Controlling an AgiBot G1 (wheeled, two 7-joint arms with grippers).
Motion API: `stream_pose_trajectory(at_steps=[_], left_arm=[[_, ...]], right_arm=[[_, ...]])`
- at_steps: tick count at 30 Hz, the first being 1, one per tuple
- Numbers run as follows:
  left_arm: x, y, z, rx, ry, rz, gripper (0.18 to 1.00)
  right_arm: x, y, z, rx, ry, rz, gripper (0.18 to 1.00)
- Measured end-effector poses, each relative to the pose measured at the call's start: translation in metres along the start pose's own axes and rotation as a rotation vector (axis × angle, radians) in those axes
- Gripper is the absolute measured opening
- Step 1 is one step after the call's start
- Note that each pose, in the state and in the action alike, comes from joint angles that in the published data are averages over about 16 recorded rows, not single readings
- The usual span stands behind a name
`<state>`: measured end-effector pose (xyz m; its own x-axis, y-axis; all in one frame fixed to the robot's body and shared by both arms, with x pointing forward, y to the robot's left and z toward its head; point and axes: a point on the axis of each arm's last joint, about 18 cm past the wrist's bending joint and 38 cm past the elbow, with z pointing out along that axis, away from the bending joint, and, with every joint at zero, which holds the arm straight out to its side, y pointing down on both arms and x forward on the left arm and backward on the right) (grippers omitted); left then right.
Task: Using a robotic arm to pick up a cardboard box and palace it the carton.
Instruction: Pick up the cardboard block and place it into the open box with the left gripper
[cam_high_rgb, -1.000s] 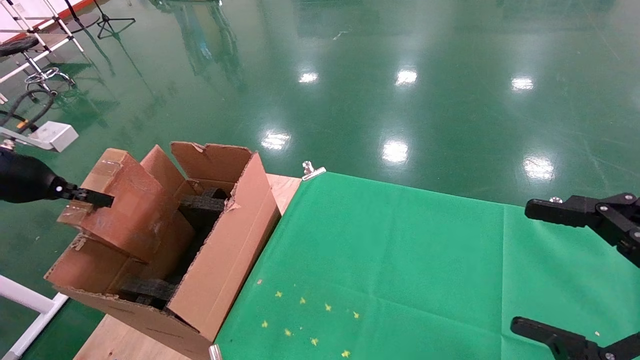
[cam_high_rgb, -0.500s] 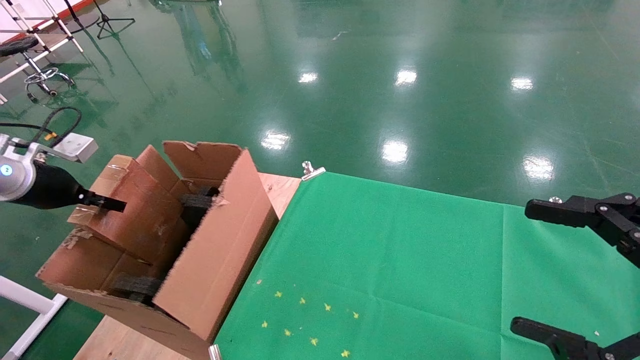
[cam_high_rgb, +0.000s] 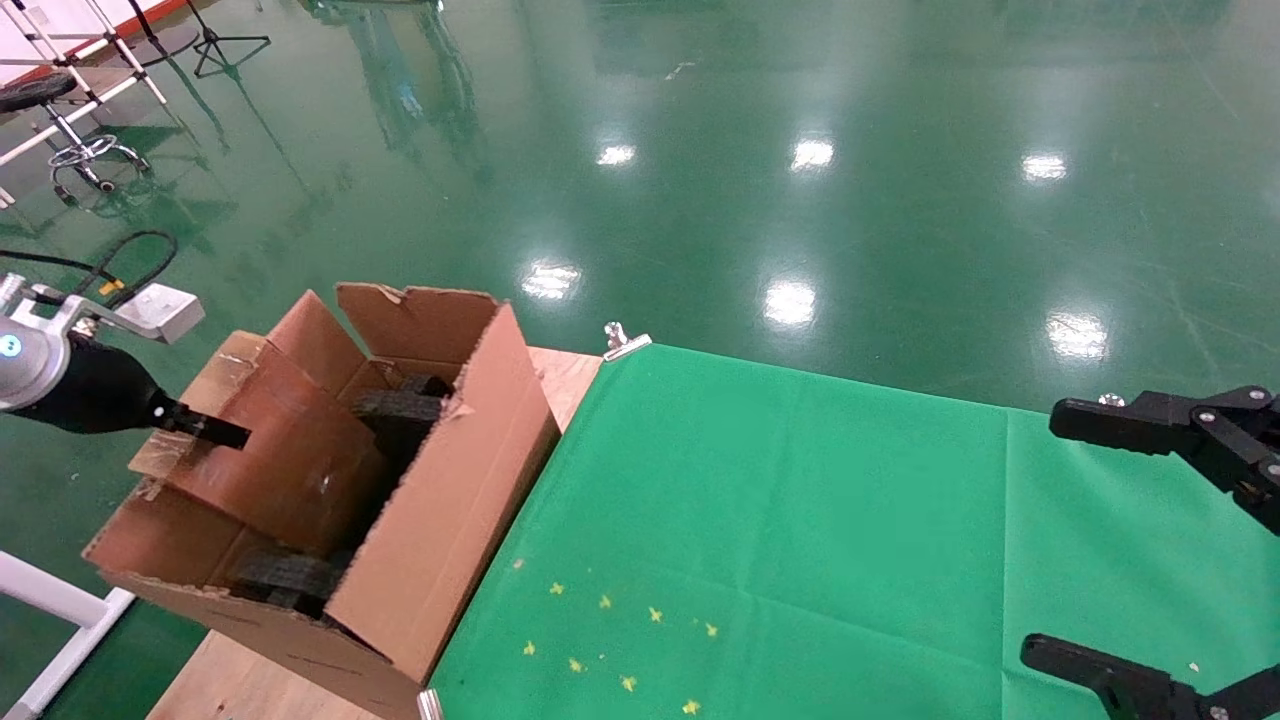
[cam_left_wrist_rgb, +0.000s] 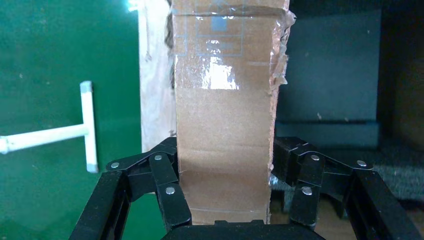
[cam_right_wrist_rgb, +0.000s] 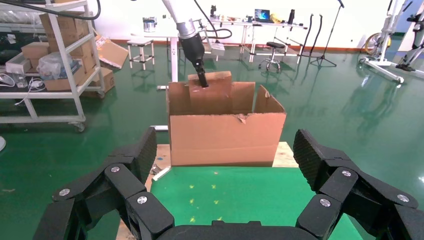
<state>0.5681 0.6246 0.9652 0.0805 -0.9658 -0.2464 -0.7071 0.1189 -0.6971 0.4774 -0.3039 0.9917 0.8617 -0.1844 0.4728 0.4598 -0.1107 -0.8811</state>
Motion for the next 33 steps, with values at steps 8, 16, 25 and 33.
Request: stream_pose_trajectory(at_steps=[8,16,25,33], left_arm=[[0.01,0.006,0.014,-0.042,0.001,-0.004,0.266],[0.022,0.012,0.038,-0.064,-0.012,-0.017,0.263],[0.039,0.021,0.067,-0.076,-0.02,-0.023,0.262],[0.056,0.027,0.09,-0.075,-0.02,-0.025,0.26]], right_arm=[[0.0,0.0,0.0,0.0,0.0,0.0,1.001],[0.0,0.0,0.0,0.0,0.0,0.0,1.001],[0.0,0.0,0.0,0.0,0.0,0.0,1.001],[0.0,0.0,0.0,0.0,0.0,0.0,1.001]])
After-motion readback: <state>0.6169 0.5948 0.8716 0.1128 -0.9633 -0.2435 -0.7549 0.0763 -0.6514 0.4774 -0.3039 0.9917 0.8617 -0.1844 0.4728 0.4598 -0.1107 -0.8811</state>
